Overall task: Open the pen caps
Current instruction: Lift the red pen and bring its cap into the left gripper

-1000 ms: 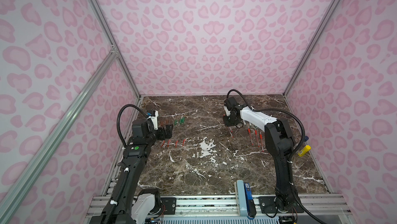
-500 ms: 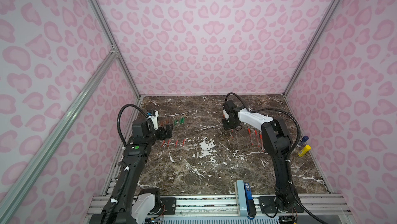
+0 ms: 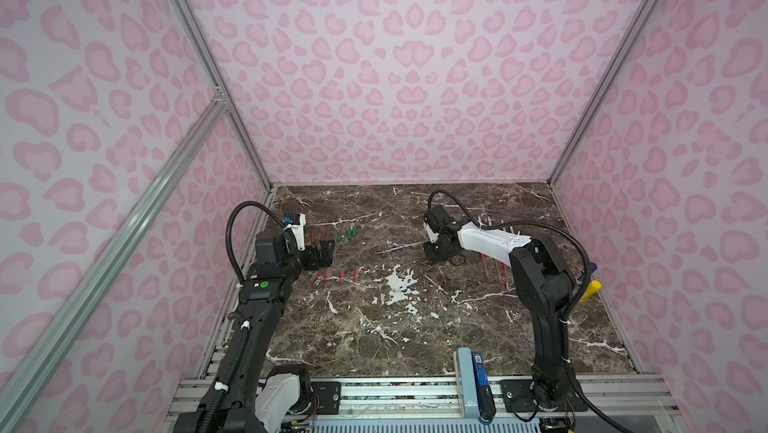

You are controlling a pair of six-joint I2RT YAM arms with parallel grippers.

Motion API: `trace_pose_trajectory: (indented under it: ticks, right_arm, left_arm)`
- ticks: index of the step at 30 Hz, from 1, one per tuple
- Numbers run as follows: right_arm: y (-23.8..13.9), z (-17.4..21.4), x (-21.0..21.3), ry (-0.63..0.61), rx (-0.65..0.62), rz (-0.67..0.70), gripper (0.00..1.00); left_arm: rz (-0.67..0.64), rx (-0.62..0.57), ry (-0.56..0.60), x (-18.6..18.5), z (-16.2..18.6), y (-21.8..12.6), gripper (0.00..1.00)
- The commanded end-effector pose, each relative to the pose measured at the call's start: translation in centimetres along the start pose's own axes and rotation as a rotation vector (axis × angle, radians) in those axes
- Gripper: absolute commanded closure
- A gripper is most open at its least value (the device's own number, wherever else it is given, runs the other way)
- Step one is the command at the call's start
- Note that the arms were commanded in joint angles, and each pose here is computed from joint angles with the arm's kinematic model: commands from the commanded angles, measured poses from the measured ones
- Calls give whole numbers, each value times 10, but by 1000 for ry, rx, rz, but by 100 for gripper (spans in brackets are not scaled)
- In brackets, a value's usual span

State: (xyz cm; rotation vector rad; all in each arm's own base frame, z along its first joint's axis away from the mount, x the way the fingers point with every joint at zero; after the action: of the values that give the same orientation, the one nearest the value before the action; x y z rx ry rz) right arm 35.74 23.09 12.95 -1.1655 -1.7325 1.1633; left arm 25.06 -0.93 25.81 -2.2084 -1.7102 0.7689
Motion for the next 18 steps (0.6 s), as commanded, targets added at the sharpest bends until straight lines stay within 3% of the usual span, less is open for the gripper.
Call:
trace_pose_trajectory:
  ticks: [1,9,18]
  right_arm:
    - [-16,4,15,13,-25,-60,96]
    - [-70,12,75,-13,-212,-268,97]
    - [-116,22,142,-47,-382,-487,100]
  left_arm:
    - [109,-20,-16,-7,-4,0,1]
    - [346,-5,-128,-22,0,2,3]
    - [408,42,-232,-32,3,18,14]
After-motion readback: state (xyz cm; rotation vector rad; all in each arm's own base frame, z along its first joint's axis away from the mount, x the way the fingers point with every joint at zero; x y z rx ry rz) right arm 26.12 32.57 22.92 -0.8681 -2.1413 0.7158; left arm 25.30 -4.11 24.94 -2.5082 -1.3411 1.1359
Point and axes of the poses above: each gripper's point midway between its finger pads, its own y axis out along the fingers, its own x axis along the line the jaws close on, z = x × y, the point moved 10 cm from there along -y, back along the fingers, and after that the axes turned 1 degree about y, right-handed, at the moved point
